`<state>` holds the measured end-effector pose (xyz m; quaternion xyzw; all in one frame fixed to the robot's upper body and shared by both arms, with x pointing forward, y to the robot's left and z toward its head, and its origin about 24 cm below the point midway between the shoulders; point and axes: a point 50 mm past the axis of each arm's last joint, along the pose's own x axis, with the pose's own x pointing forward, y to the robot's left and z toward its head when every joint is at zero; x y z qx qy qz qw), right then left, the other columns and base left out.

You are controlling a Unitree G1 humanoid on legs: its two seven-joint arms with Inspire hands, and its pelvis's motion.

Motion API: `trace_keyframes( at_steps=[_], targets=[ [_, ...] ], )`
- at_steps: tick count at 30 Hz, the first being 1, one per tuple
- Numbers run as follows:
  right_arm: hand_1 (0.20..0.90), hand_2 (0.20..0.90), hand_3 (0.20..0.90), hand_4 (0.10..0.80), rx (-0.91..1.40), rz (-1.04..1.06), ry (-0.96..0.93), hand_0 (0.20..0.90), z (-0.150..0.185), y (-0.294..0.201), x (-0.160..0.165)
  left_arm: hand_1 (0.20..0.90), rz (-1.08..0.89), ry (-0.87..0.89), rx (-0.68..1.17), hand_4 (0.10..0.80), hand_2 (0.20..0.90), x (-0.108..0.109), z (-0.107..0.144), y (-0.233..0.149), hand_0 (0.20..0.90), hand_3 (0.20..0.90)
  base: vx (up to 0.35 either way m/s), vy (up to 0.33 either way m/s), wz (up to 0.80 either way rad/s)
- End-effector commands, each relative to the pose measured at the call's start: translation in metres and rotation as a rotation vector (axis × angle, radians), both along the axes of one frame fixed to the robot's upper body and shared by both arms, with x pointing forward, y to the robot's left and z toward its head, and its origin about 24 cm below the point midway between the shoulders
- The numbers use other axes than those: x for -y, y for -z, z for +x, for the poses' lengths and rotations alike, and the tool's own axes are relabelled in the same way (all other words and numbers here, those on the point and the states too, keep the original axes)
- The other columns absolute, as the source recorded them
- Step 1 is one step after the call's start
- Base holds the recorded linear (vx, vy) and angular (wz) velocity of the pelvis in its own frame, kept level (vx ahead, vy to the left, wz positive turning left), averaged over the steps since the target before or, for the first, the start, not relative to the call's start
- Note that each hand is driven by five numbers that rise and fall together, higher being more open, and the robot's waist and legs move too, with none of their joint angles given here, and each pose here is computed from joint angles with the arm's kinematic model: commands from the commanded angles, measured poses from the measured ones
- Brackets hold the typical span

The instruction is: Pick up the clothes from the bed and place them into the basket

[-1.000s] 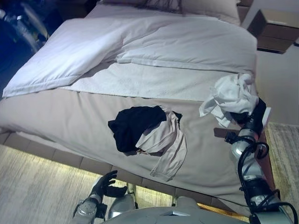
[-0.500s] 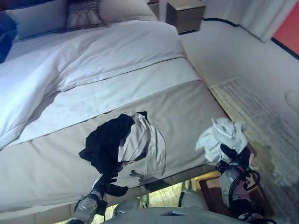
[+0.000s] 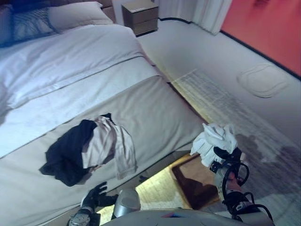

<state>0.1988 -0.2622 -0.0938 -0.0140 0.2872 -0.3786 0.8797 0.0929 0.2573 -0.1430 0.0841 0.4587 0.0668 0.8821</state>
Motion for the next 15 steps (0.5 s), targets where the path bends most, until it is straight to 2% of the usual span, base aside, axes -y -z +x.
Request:
trace_keyframes(
  at_steps=[1, 5, 10, 15],
  targets=[
    [0.3, 0.3, 0.2, 0.1, 0.196, -0.078, -0.09, 0.3, 0.043, -0.042, 0.006, 0.9, -0.01, 0.123, 0.065, 0.8, 0.9, 0.015, 0.015, -0.004, 0.9, 0.9, 0.059, 0.074, -0.55],
    [0.3, 0.3, 0.2, 0.1, 0.119, -0.075, -0.03, 0.3, 0.025, -0.028, 0.021, 0.9, -0.002, 0.118, 0.087, 0.8, 0.9, 0.011, 0.022, -0.007, 0.9, 0.9, 0.095, 0.089, -0.19],
    [0.3, 0.3, 0.2, 0.1, 0.014, -0.032, 0.035, 0.3, 0.008, -0.015, 0.035, 0.9, 0.02, 0.169, 0.039, 0.8, 0.9, 0.007, 0.009, -0.004, 0.9, 0.9, 0.108, 0.026, 0.15],
    [0.3, 0.3, 0.2, 0.1, -0.001, -0.043, -0.003, 0.3, 0.02, -0.029, 0.056, 0.9, -0.007, 0.187, 0.059, 0.8, 0.9, 0.013, 0.009, -0.004, 0.9, 0.9, -0.074, 0.059, 0.11]
  ],
)
